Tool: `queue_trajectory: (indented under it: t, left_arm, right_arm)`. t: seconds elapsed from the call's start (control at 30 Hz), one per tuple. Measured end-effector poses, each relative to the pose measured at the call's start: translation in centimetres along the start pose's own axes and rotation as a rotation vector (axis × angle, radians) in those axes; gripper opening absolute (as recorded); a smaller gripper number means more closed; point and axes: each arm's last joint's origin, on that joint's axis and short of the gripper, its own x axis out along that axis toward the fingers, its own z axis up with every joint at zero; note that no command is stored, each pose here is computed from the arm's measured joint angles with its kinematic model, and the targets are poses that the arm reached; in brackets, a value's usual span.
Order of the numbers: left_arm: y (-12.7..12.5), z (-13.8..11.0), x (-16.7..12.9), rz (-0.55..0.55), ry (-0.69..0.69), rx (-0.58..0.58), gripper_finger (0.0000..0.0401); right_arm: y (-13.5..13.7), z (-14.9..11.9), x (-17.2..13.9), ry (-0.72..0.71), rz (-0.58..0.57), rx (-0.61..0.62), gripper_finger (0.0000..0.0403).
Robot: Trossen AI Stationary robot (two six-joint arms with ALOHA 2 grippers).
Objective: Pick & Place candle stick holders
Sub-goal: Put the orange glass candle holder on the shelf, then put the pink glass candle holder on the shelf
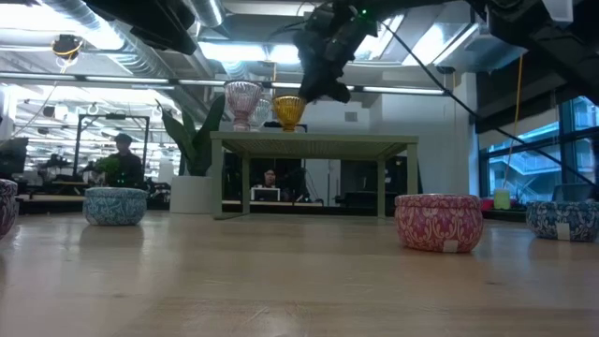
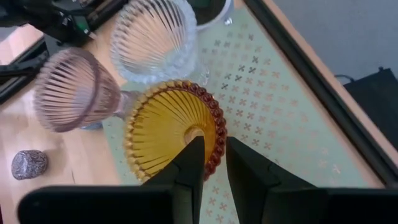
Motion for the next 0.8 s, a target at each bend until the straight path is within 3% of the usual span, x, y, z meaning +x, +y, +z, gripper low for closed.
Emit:
queue_trajectory:
  t: [0.4, 0.53, 0.67, 0.8]
  left_arm:
    - [0.0, 0.0, 0.0, 0.002, -0.001, 0.0, 0.0129]
    - [0.0, 0.1, 0.0, 0.013, -0.01, -0.021, 0.0129]
    - [0.1, 0.2, 0.0, 0.026, -0.02, -0.032, 0.0129]
    - [0.1, 0.2, 0.0, 0.035, -0.023, -0.055, 0.0129]
  right_arm:
    - [2.5, -1.3, -6.1, -0.033, 0.032, -0.035, 0.0069]
    - [5.0, -3.3, -8.2, 0.058, 0.051, -0.065, 0.0069]
    - [7.9, -5.9, -10.2, 0.172, 0.034, -0.171, 0.0069]
    - [11.4, -7.9, -12.2, 0.141, 0.005, -0.25, 0.0069]
